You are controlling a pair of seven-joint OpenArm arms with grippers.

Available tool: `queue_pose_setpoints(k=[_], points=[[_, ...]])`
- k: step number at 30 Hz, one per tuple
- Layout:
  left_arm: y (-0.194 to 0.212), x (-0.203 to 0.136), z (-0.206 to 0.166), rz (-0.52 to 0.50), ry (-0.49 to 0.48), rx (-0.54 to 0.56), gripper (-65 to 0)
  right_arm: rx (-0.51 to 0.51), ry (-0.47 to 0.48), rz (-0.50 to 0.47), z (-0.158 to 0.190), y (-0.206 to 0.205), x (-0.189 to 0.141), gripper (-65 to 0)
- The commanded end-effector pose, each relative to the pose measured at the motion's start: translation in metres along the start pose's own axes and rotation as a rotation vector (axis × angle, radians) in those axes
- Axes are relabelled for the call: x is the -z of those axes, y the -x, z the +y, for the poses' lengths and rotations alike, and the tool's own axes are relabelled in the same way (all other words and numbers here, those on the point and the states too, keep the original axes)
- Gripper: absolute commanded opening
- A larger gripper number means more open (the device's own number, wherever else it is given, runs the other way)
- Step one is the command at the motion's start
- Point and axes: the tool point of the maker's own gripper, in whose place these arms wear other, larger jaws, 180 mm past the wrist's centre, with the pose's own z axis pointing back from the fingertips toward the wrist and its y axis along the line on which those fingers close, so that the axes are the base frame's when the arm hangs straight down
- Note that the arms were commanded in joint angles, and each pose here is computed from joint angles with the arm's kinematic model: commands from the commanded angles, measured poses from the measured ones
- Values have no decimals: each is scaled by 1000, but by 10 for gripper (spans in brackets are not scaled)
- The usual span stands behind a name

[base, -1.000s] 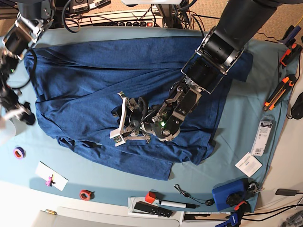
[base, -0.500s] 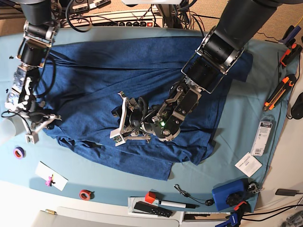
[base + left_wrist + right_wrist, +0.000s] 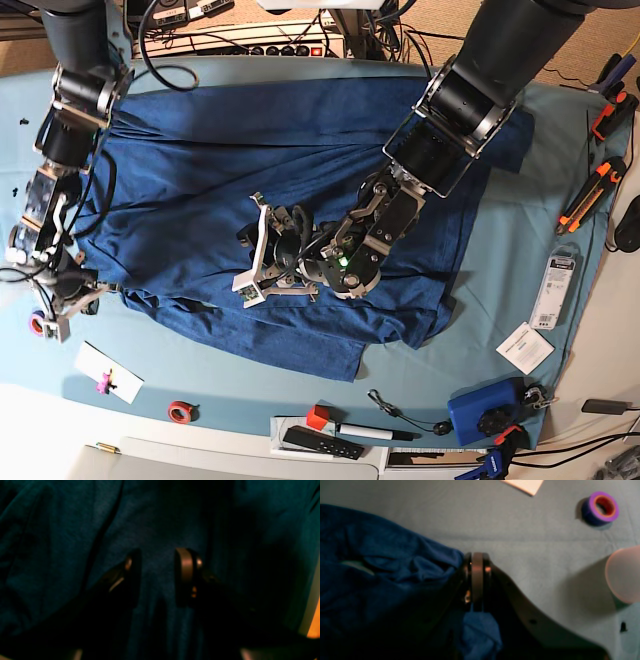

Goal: Layout the t-shirt on the table in an organized manner, then fold the t-shirt properly
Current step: 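Grasp the shirt hem with the right gripper and lift it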

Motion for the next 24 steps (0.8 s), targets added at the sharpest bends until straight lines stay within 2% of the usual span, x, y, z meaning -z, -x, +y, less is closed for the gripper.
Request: queue_pose_setpoints(k=[1, 3, 4, 5, 11, 15, 17, 21, 22, 24], points=[[-27, -7, 3, -64, -5, 25, -446, -11, 19, -38, -13, -23, -10, -624], [-25, -8, 5, -61, -9, 24, -446, -32, 16, 34, -16, -14, -13, -430], [-24, -8, 6, -58, -12, 22, -446, -37, 21, 76, -19, -6, -14, -358], [-22, -9, 7, -56, -14, 22, -446, -40, 28, 123, -23, 3, -17, -334], [-21, -9, 8, -54, -15, 22, -446, -37, 4, 203, -19, 56, -14, -334], [-22, -9, 8, -55, -14, 22, -446, -32, -27, 186, -3, 80, -6, -335], [-22, -9, 8, -55, -14, 22, -446, -31, -31, 168, -1, 81, -5, -385], [-22, -9, 8, -55, -15, 22, -446, -32, -28, 127, -3, 73, -5, -629], [-22, -9, 8, -55, -15, 22, -446, -34, -25, 114, -3, 69, -5, -650], [-22, -9, 8, -55, -14, 22, -446, -35, -23, 94, -4, 60, -4, -650]])
